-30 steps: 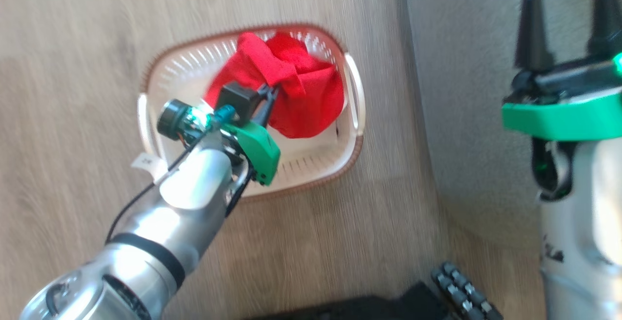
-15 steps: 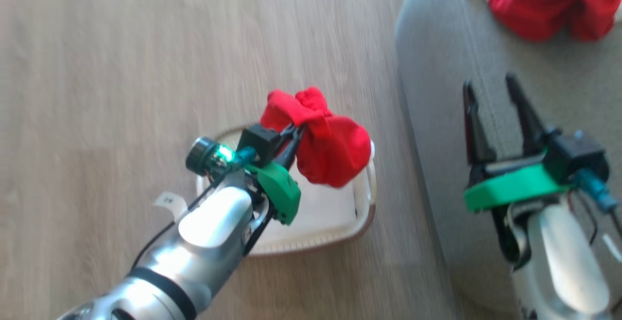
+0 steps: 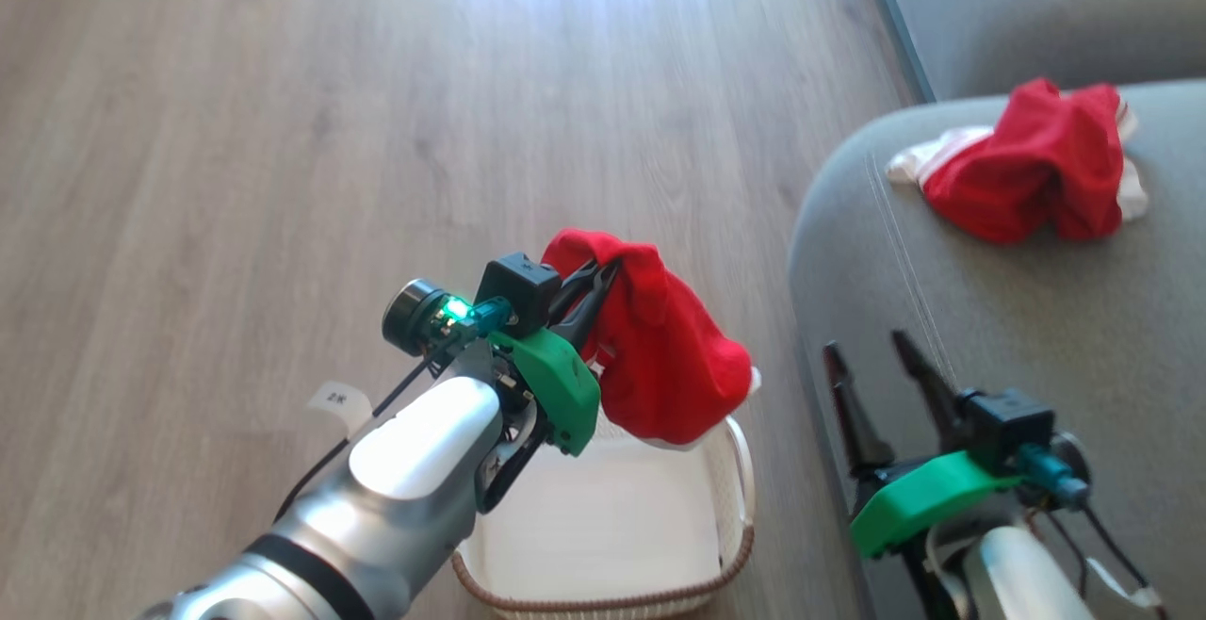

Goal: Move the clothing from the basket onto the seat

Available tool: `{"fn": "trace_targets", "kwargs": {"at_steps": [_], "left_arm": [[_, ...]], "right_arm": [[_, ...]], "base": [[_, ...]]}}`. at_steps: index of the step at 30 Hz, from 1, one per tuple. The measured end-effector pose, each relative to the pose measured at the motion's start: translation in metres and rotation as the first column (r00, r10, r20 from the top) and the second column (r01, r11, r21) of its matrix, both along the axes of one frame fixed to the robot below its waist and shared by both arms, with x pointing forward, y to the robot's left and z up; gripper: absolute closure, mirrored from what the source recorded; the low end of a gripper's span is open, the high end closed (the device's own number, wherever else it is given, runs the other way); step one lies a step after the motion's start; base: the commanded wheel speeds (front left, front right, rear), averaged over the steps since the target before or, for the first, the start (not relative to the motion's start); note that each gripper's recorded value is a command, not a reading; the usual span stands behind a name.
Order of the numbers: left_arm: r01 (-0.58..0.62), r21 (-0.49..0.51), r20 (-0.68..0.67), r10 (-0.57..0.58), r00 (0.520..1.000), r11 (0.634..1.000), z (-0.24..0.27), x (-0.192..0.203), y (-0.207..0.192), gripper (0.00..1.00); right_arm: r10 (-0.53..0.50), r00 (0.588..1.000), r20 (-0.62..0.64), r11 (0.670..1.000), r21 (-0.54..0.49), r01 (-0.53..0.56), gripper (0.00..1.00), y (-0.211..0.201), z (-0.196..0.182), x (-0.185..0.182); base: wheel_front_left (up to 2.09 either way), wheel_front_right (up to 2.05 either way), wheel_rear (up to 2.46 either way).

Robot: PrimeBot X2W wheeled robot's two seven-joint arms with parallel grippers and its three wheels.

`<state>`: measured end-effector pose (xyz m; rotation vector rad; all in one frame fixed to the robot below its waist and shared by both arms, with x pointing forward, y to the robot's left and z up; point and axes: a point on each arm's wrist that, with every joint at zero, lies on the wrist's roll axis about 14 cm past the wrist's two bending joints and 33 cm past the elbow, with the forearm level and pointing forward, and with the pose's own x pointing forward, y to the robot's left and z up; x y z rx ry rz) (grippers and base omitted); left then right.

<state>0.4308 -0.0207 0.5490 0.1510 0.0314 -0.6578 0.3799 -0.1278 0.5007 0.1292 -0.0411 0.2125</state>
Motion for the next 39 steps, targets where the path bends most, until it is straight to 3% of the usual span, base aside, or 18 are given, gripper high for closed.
{"fn": "trace_targets", "kwargs": {"at_steps": [10,17,19,28,29,30,31,33,34,39], "left_arm": [[-0.030,0.000,0.080,0.030,0.996,1.000,0.045,-0.019,0.019,1.00],[-0.021,-0.012,0.139,0.023,0.990,1.000,0.075,-0.026,0.017,1.00],[-0.015,-0.018,0.154,0.018,0.988,1.000,0.083,-0.029,0.015,1.00],[0.009,-0.019,0.165,-0.006,0.986,1.000,0.087,-0.040,0.009,1.00],[0.011,-0.020,0.165,-0.007,0.986,1.000,0.088,-0.041,0.009,1.00],[0.011,-0.019,0.163,-0.007,0.987,1.000,0.088,-0.041,0.009,1.00],[0.011,-0.020,0.164,-0.007,0.986,1.000,0.088,-0.042,0.010,1.00],[0.015,-0.024,0.167,-0.011,0.986,1.000,0.089,-0.043,0.009,1.00],[0.017,-0.026,0.169,-0.013,0.985,1.000,0.090,-0.044,0.009,1.00],[0.007,-0.032,0.158,-0.002,0.987,0.999,0.086,-0.043,0.011,1.00]], "right_arm": [[0.153,0.988,-0.005,0.988,-0.002,-0.153,0.00,0.051,0.001,-0.017],[0.290,0.957,-0.022,0.956,-0.034,-0.290,0.00,0.094,-0.002,-0.022],[0.339,0.941,-0.001,0.937,-0.088,-0.338,0.00,0.110,0.007,-0.015],[0.375,0.927,0.006,0.916,-0.157,-0.369,0.00,0.123,0.016,0.002],[0.379,0.925,0.002,0.914,-0.155,-0.374,0.17,0.125,0.015,0.003],[0.383,0.924,-0.004,0.912,-0.157,-0.379,0.17,0.126,0.014,0.003],[0.386,0.923,-0.006,0.910,-0.160,-0.381,0.45,0.127,0.014,0.004],[0.388,0.922,-0.004,0.909,-0.162,-0.384,0.85,0.129,0.015,0.005],[0.388,0.922,-0.004,0.910,-0.158,-0.384,1.00,0.129,0.015,0.006],[0.380,0.925,-0.016,0.914,-0.148,-0.378,1.00,0.126,0.012,0.006]], "base": [[0.00,0.00,0.00],[0.00,0.00,0.00],[0.00,0.00,0.00],[0.00,0.00,0.00],[0.00,0.00,0.00],[0.00,0.00,0.00],[0.00,0.00,0.00],[0.00,0.00,0.00],[0.00,0.00,0.00],[0.00,0.00,0.00]]}}
